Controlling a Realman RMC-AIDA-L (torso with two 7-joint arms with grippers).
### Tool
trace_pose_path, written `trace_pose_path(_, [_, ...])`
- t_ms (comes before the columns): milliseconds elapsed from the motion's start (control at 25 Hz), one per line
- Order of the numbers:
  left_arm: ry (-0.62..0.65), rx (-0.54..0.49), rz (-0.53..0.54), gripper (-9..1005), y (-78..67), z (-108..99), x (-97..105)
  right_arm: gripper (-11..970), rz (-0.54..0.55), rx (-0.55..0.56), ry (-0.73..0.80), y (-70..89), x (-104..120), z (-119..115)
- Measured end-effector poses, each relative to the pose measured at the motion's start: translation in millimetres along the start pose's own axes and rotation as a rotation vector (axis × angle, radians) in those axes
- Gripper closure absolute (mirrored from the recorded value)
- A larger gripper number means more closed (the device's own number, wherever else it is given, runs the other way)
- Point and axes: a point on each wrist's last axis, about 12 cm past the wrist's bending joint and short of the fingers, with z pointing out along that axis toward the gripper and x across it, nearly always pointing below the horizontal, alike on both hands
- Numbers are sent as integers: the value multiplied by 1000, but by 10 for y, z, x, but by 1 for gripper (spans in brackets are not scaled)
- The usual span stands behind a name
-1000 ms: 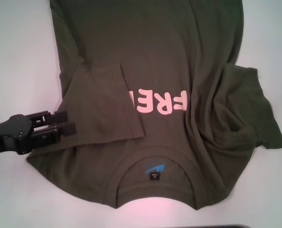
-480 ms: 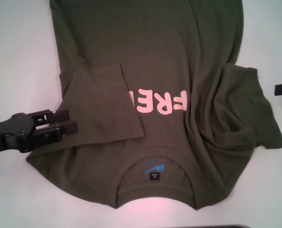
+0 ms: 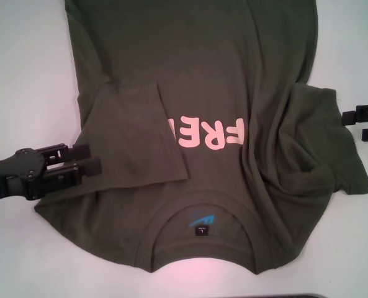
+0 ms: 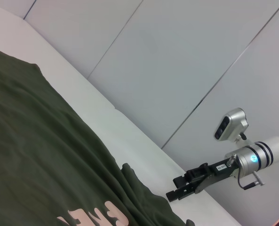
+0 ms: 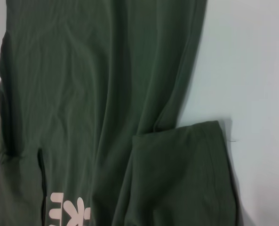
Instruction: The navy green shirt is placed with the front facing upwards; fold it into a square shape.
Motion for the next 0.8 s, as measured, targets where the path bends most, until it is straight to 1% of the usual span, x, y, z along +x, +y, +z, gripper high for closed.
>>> trace_pose_path(800, [-2, 7, -9, 364, -4, 19, 22, 130, 19, 5, -4, 19, -1, 75])
